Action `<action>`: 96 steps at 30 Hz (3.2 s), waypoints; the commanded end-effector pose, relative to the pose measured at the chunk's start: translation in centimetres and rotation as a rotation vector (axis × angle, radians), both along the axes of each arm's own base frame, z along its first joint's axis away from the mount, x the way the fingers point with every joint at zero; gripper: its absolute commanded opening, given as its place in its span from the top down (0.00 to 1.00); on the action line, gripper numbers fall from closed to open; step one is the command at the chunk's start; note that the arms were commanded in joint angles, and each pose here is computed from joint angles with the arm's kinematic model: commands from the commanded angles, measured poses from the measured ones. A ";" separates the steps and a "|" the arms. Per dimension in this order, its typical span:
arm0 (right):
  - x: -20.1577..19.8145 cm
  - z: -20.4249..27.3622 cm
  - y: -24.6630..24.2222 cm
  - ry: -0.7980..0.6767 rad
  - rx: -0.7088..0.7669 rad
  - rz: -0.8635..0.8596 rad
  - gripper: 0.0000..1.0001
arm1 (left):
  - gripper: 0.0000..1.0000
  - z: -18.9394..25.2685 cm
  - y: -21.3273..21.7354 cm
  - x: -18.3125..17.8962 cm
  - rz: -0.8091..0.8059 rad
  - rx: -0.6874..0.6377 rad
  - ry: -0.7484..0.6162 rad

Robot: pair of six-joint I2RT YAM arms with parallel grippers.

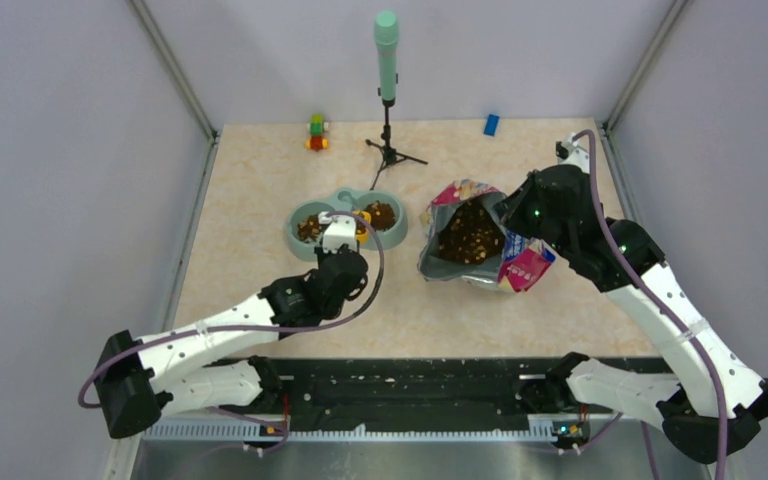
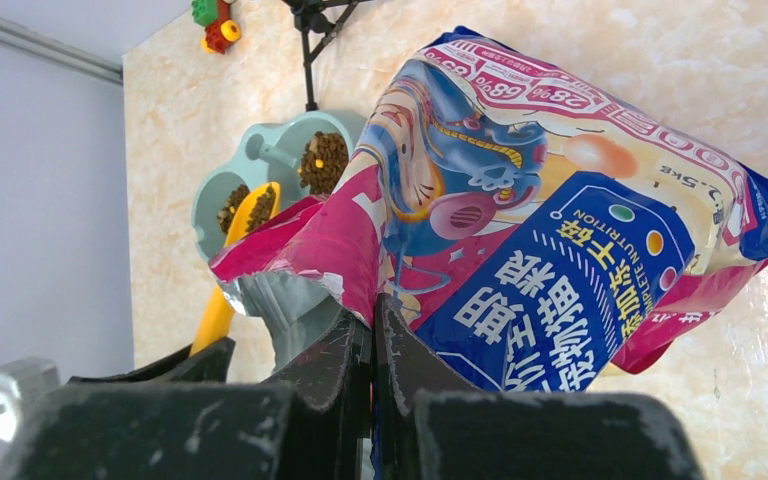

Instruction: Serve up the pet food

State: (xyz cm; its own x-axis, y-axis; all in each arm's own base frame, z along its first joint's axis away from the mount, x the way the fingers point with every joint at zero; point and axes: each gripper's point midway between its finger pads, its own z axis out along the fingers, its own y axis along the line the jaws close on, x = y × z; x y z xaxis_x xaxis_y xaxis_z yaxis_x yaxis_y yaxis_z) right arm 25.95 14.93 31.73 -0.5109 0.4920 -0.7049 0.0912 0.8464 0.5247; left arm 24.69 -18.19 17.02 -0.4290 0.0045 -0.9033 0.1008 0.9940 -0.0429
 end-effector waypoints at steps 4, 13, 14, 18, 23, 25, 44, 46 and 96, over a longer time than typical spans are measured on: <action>-0.1 1.7 -0.6 -0.043 0.017 -0.011 1.00 | 1.00 1.1 -1.3 1.6 0.005 -0.070 0.016; -0.1 1.7 -0.5 -0.044 0.018 -0.009 1.00 | 1.00 0.5 -2.0 3.1 -0.010 -0.037 0.089; -0.1 1.7 -0.5 -0.046 0.018 -0.010 1.00 | 1.00 0.6 -2.1 3.3 -0.011 -0.035 0.093; -0.1 1.7 -0.5 -0.044 0.018 -0.010 1.00 | 1.00 0.6 -2.5 3.7 -0.013 -0.007 0.128; -0.1 1.7 -0.6 -0.046 0.016 -0.011 1.00 | 1.00 0.4 -2.4 4.2 0.002 0.052 0.212; -0.1 1.7 -0.6 -0.046 0.016 -0.011 1.00 | 1.00 0.5 -2.5 4.4 0.005 0.072 0.242; -0.2 1.7 -0.7 -0.048 0.016 -0.013 1.00 | 1.00 3.0 -3.0 4.4 -0.009 0.168 0.433; -0.2 1.6 -0.7 -0.046 0.016 -0.013 1.00 | 1.00 3.0 -3.3 4.3 -0.013 0.166 0.460; -0.2 1.5 -0.8 -0.050 0.019 -0.018 1.00 | 1.00 5.3 -2.9 3.7 0.013 0.174 0.545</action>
